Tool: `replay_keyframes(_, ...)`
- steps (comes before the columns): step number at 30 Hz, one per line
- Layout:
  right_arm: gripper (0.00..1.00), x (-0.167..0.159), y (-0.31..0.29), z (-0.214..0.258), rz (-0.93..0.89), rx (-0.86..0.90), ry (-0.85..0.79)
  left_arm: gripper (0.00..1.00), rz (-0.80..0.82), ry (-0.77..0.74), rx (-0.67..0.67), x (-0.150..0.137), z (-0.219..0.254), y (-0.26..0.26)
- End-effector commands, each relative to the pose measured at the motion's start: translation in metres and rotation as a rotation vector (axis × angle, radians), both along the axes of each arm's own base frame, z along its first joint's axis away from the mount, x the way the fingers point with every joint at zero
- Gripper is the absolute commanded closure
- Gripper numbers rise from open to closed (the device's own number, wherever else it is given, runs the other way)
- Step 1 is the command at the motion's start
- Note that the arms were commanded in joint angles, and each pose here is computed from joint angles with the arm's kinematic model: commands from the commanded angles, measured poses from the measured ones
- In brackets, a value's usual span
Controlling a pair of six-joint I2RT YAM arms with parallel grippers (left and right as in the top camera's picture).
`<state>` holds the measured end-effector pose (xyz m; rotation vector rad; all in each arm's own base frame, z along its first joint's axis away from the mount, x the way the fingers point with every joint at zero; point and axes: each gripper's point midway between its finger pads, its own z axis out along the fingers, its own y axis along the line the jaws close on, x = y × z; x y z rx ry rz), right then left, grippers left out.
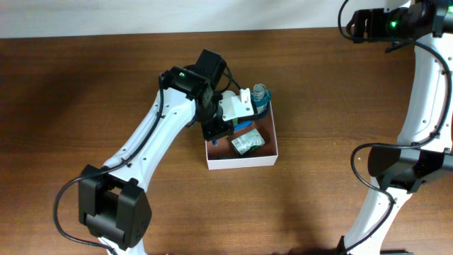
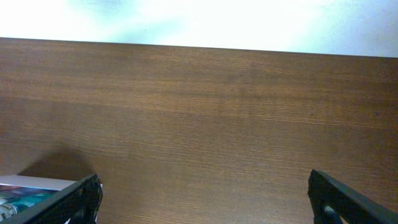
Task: Pack container
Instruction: 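Lift the razor and carry it right over the pink box, then lower the blue razor into the pink box and open the left gripper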
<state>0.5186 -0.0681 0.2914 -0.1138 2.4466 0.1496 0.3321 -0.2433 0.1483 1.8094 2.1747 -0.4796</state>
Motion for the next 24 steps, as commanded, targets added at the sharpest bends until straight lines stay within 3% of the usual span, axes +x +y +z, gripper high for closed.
replay_keyframes(1, 0.01, 0.0, -0.002, 0.003, -0.005, -0.003, -0.009, 0.99, -0.051, -0.009, -0.024, -0.004, 0.0, -0.015)
replay_keyframes(8, 0.01, 0.0, -0.002, 0.003, -0.005, -0.003, -0.009, 1.0, -0.093, -0.029, -0.021, -0.003, -0.014, -0.035)
replay_keyframes(24, 0.02, 0.0, -0.002, 0.003, -0.005, -0.003, -0.009, 0.99, -0.087, 0.03, 0.073, 0.0, -0.054, -0.028)
